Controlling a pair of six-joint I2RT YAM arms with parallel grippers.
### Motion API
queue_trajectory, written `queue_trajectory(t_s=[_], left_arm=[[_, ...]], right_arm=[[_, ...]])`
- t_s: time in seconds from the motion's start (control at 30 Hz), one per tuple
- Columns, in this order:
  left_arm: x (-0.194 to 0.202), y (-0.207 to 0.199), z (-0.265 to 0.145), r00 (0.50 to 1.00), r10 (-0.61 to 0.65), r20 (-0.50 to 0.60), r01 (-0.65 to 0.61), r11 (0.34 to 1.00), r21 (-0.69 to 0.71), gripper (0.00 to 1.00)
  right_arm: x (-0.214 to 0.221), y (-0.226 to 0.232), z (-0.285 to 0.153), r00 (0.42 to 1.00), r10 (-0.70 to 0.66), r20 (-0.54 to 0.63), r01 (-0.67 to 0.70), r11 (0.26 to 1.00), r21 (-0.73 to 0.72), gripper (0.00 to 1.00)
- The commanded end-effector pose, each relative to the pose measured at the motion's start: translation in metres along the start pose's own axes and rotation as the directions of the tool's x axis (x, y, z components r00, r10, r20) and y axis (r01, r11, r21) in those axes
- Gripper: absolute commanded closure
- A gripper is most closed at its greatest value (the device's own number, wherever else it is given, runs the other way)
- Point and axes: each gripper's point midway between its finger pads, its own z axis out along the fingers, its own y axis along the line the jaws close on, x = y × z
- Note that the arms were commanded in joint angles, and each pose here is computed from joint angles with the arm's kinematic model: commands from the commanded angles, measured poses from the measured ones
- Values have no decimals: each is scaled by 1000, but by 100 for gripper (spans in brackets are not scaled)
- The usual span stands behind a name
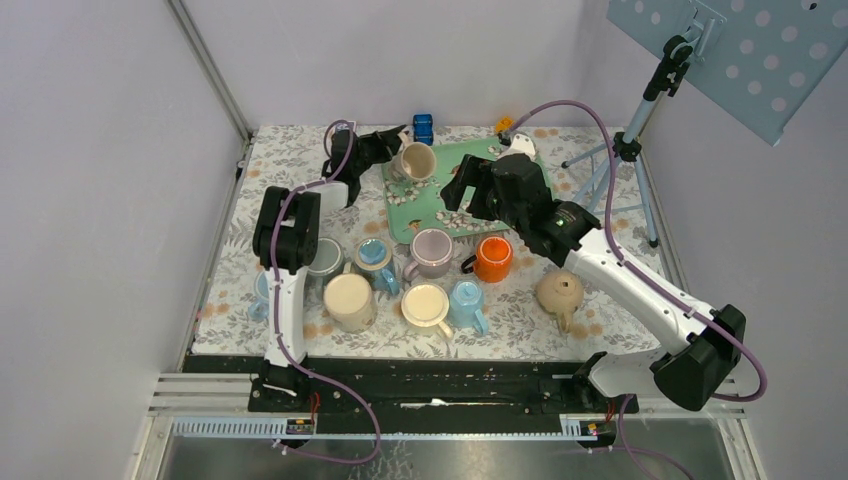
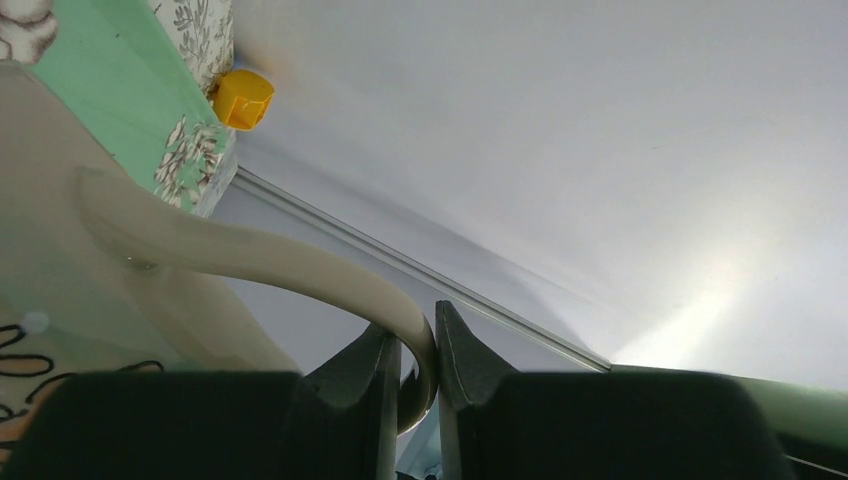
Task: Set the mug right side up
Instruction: Place the cup on the tray.
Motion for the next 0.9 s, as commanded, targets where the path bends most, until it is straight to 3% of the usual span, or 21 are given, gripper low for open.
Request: queue_trajectory(t_s=[0.0,0.57,0.87], left_arm=[[-26,-12,4,972,-234,35,233,972,37,86],[-52,1,4,956,-276,100,273,961,44,73],[-65,5,11,955,-271,123,268,963,36,72]], right_arm=[[-4,8,1,1000,14,-2,-14,999,-31,10],[0,9,4,1000,13,-18,-14,999,-29,10],[0,6,2,1000,13,-14,-13,1000,-23,10]])
